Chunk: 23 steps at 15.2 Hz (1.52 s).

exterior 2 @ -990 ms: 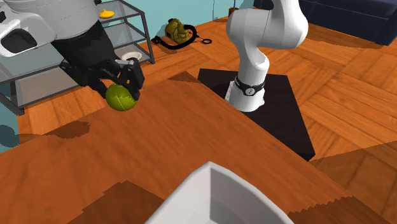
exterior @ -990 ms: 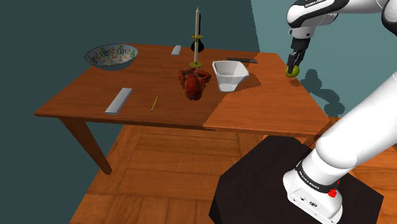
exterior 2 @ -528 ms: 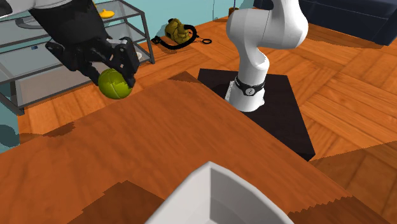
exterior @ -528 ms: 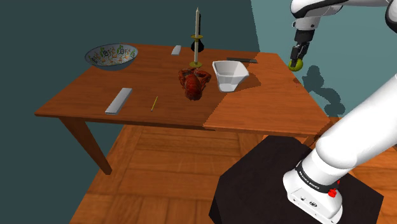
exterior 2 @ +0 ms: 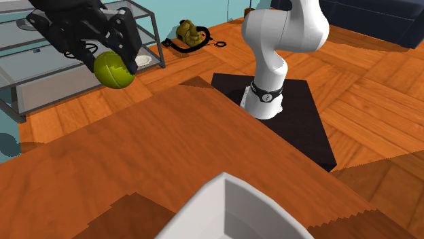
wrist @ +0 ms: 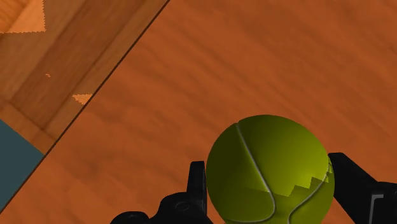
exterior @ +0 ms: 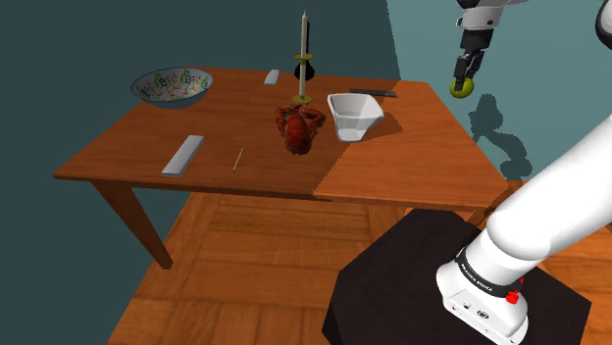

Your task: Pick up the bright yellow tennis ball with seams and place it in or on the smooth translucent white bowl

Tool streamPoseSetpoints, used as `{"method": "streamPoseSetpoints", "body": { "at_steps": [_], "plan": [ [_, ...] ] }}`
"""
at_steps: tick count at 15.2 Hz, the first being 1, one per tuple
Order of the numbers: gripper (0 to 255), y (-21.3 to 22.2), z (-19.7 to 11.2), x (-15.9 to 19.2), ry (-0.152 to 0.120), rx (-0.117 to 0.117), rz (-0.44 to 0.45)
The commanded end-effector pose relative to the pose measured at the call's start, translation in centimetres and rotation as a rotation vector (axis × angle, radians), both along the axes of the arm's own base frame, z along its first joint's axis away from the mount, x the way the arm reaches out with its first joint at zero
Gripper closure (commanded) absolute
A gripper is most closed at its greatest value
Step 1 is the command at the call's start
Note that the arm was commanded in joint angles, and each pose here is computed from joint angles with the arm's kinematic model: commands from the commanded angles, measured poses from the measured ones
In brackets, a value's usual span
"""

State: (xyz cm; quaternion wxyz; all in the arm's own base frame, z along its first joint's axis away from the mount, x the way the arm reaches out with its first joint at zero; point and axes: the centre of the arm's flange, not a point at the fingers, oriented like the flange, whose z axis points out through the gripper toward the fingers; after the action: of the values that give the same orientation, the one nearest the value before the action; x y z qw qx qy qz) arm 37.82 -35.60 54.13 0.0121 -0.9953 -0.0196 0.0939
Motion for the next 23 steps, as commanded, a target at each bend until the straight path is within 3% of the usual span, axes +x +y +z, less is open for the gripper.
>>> {"method": "streamPoseSetpoints", "body": {
  "at_steps": [1,23],
  "plan": [
    [255,0.1,1.0,0.0,0.0,0.0,0.0],
    [255,20.0,2.1,19.3,0.0,0.0,0.0]
  ]
}}
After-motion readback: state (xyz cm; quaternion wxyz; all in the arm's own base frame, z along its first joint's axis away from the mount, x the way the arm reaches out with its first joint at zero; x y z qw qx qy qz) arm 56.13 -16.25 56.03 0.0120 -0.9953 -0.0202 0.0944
